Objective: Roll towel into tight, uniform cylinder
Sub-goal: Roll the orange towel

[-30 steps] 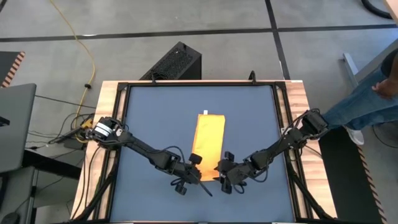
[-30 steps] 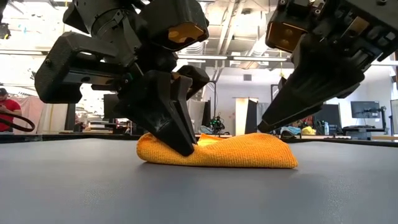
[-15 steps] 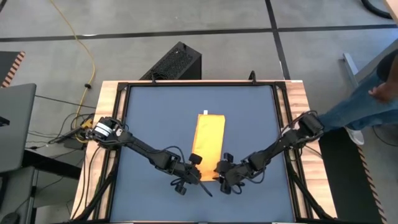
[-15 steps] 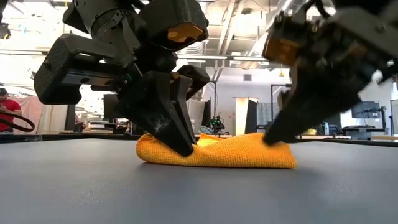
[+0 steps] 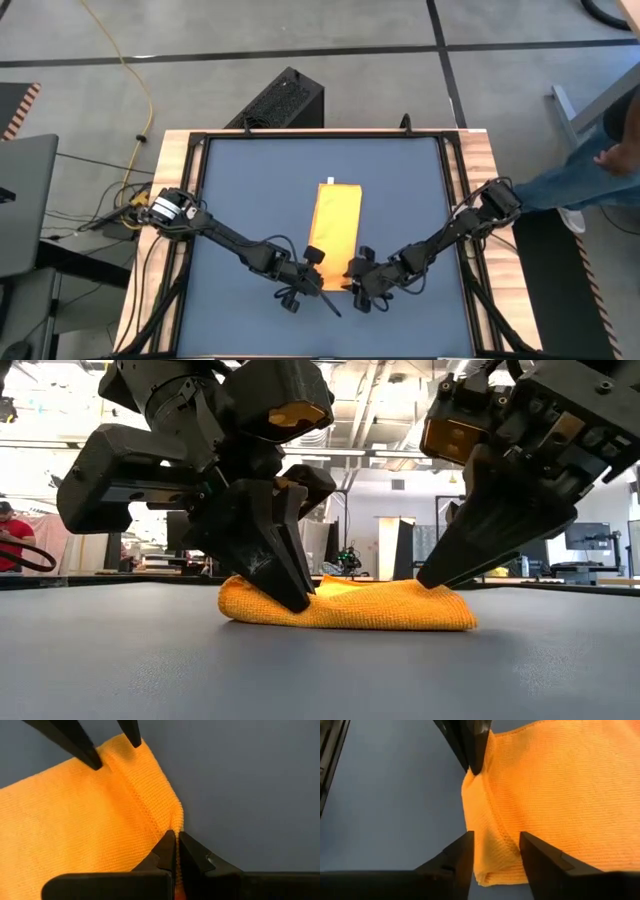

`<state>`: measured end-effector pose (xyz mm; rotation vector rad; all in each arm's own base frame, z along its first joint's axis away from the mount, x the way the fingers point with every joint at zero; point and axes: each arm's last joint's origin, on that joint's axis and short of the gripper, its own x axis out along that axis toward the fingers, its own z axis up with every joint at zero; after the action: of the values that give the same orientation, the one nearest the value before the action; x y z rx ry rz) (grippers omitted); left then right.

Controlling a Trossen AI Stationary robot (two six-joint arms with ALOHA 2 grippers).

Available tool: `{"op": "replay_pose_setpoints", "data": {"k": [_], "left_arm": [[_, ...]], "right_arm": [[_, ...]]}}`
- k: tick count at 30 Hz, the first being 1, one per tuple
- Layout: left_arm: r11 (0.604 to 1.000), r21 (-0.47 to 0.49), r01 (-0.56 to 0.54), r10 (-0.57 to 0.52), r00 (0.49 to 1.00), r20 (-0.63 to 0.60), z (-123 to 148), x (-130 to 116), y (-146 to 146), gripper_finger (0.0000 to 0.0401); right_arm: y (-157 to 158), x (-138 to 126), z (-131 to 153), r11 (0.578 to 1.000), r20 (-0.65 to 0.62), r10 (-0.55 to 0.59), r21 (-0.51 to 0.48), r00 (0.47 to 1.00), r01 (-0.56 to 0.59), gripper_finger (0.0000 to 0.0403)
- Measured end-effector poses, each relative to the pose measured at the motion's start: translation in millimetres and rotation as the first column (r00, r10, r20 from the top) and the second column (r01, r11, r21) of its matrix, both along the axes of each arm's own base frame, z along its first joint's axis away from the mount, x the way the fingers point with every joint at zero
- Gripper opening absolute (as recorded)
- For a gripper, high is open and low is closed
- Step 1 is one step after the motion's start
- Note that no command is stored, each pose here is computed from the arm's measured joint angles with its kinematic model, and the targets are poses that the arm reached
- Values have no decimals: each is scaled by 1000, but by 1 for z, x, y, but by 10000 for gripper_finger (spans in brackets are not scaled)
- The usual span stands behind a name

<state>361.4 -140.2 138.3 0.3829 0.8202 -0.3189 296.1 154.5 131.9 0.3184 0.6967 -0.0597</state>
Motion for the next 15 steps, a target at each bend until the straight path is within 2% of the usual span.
{"op": "replay_pose_setpoints", "data": {"k": [4, 11, 15], "left_arm": [[1000, 2, -2, 2, 1000, 0, 0, 0, 0, 0], [1000, 7, 8, -8, 1000, -7, 0, -1, 0, 4], [1000, 17, 26, -26, 1000, -6, -1, -1, -1, 27]], "right_arm": [[1, 0, 0, 1000, -7, 12, 29, 1000, -12, 139], [3, 0, 0, 990, -34, -4, 138, 999, 9, 21], [5, -1, 0, 975, -56, -43, 217, 998, 54, 21]]}}
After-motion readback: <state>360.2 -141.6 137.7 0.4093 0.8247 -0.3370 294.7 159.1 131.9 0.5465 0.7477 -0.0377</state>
